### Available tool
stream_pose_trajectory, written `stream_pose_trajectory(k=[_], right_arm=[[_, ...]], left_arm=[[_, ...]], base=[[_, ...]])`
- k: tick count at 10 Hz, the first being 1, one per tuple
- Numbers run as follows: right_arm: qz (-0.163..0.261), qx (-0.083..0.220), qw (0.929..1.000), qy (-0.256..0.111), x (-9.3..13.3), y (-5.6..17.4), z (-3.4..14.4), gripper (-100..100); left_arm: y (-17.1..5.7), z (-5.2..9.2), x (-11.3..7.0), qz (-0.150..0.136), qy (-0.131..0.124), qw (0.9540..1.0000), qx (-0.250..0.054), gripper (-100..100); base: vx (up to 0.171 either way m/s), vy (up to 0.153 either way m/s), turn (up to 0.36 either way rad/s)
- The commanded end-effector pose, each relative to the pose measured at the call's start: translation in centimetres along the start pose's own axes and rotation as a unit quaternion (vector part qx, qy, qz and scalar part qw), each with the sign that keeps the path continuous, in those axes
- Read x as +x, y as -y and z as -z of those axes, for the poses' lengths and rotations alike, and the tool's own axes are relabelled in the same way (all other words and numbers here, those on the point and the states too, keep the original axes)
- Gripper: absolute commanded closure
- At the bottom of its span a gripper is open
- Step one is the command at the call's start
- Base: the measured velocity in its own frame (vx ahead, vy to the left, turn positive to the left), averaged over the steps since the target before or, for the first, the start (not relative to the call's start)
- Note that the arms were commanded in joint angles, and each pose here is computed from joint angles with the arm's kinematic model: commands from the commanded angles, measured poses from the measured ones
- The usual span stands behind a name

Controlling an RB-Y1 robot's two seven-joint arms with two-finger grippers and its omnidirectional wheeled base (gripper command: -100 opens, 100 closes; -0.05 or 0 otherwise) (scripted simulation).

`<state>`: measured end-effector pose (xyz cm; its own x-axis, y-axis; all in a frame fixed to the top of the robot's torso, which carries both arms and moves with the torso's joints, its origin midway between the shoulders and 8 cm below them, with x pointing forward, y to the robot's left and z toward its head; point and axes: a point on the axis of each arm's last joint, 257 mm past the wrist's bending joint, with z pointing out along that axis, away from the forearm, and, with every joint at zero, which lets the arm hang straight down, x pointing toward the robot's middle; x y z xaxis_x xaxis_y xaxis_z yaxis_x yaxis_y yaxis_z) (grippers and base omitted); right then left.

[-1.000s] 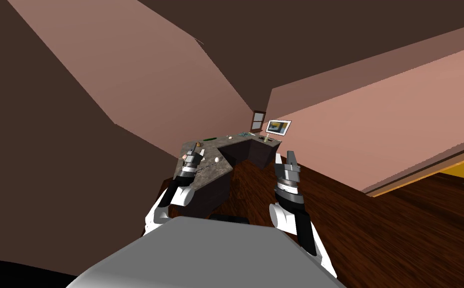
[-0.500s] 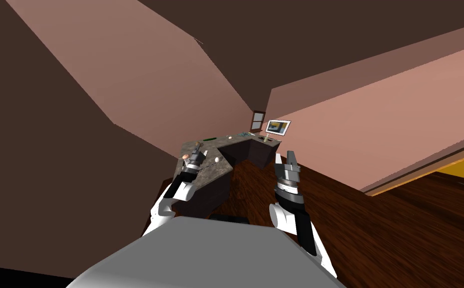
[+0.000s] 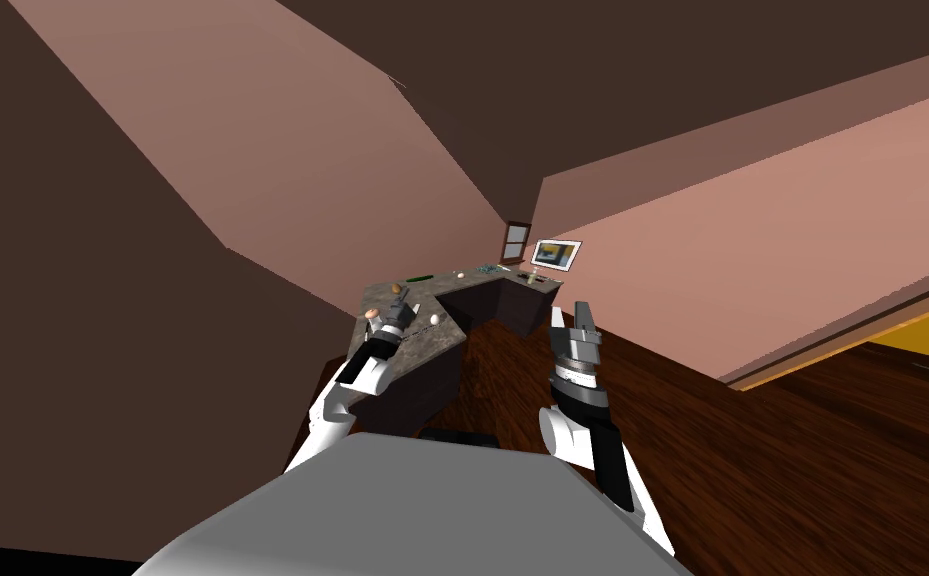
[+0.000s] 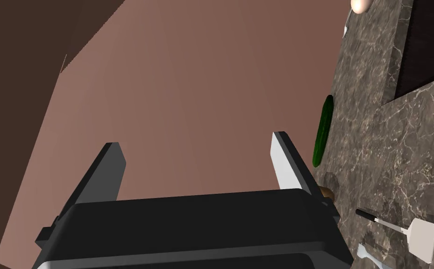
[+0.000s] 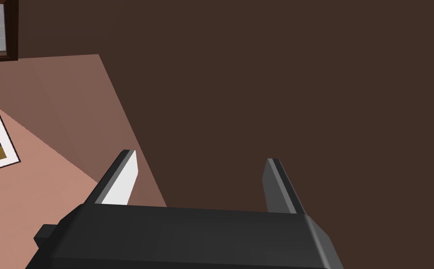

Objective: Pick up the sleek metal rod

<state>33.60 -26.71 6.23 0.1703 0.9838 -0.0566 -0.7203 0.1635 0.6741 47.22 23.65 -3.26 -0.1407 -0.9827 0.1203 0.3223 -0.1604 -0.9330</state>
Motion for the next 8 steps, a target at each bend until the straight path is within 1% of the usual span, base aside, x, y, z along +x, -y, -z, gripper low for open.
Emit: stream_pose_trajectory(k=[1,2,3,4,5,6,7,8], right_arm=[[0.0,0.0,1.0,0.0,0.0,0.0,0.0,0],[0.0,0.0,1.0,0.0,0.0,0.0,0.0,0],[0.0,0.0,1.0,0.0,0.0,0.0,0.0,0],[0.0,0.0,1.0,0.0,0.0,0.0,0.0,0],[0.0,0.0,1.0,0.0,0.0,0.0,0.0,0],[0.0,0.0,1.0,0.0,0.0,0.0,0.0,0],[0.0,0.0,1.0,0.0,0.0,0.0,0.0,0],[0.0,0.0,1.0,0.0,0.0,0.0,0.0,0]], left_arm=[[-1.4,-0.4,-0.2,0.008,0.002,0.9997,-0.025,-100],[-2.1,-1.0,-0.2,0.023,0.0,0.9991,-0.036,-100],[-2.8,-0.9,-0.4,0.023,0.002,0.9985,-0.05,-100],[-3.1,-0.9,-0.4,0.023,0.003,0.9982,-0.056,-100],[-4.0,-1.5,-0.5,0.037,0.003,0.9967,-0.073,-100],[-4.7,-1.4,-0.6,0.037,0.005,0.9957,-0.085,-100],[-4.8,-1.4,-0.6,0.037,0.006,0.9954,-0.088,-100],[-5.9,-1.9,-0.7,0.051,0.007,0.9929,-0.107,-100]], base=[[-0.002,0.007,-0.009],[-0.003,0.008,-0.012],[-0.002,0.008,-0.008],[0.0,0.0,0.0],[-0.003,0.005,-0.011],[-0.003,0.006,-0.01],[0.0,0.0,0.0],[-0.003,0.005,-0.01]])
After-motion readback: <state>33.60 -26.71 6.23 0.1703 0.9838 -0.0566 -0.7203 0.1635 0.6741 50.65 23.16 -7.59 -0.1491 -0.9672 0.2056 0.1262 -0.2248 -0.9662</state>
